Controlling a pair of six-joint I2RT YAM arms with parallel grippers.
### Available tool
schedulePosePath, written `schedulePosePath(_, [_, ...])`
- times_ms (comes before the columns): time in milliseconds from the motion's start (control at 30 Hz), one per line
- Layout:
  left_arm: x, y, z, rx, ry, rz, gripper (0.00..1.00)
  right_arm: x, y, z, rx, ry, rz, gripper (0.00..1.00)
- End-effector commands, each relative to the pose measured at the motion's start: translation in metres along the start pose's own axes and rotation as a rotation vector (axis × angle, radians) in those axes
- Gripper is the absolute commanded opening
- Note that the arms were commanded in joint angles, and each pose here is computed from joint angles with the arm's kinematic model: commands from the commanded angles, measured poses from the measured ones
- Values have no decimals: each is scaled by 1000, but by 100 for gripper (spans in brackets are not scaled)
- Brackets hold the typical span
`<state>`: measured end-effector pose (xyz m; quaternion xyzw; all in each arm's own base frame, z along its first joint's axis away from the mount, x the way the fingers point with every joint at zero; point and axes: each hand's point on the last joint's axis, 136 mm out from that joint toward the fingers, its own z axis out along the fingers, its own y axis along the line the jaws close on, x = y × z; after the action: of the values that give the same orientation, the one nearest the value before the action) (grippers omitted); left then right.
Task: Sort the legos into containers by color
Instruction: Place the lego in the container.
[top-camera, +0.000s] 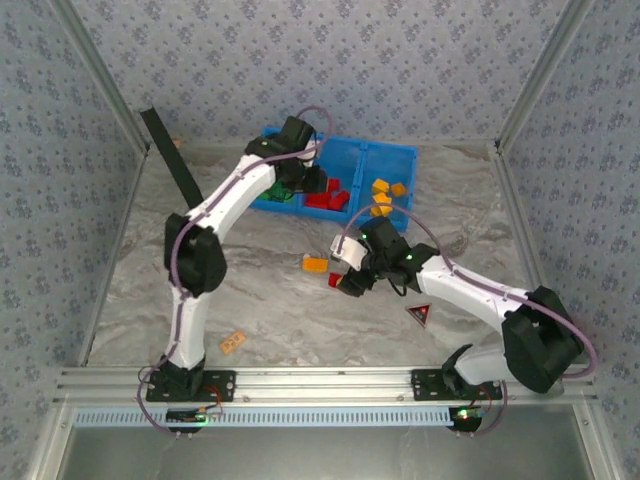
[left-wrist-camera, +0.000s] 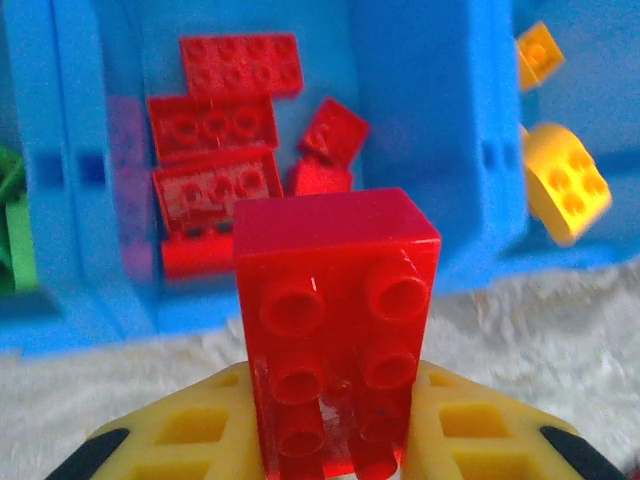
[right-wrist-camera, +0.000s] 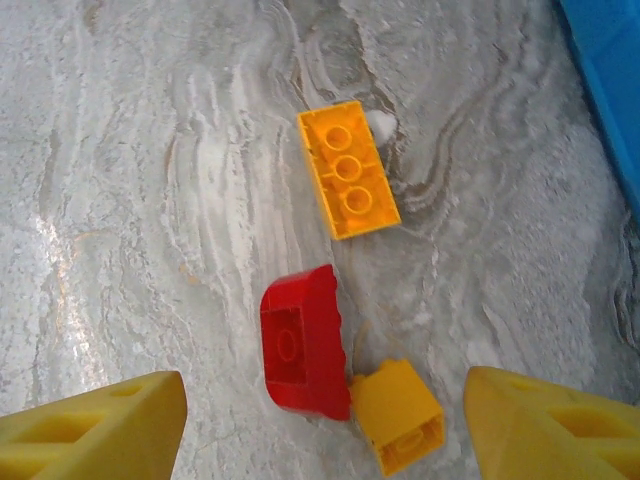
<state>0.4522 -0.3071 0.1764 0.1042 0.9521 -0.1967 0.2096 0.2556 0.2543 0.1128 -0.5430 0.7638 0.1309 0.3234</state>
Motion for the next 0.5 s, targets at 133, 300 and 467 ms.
schedulePosePath(133, [-27,2,44,-5,13,9,18,11,-32,16,113,56,-2,75])
schedulePosePath(300, [-30,11,71,6,20,-33,18,24,-42,21,149,154,125,73])
schedulePosePath(467, [-21,13,93,29,54,-55,20,30,-53,15,223,199,321,72])
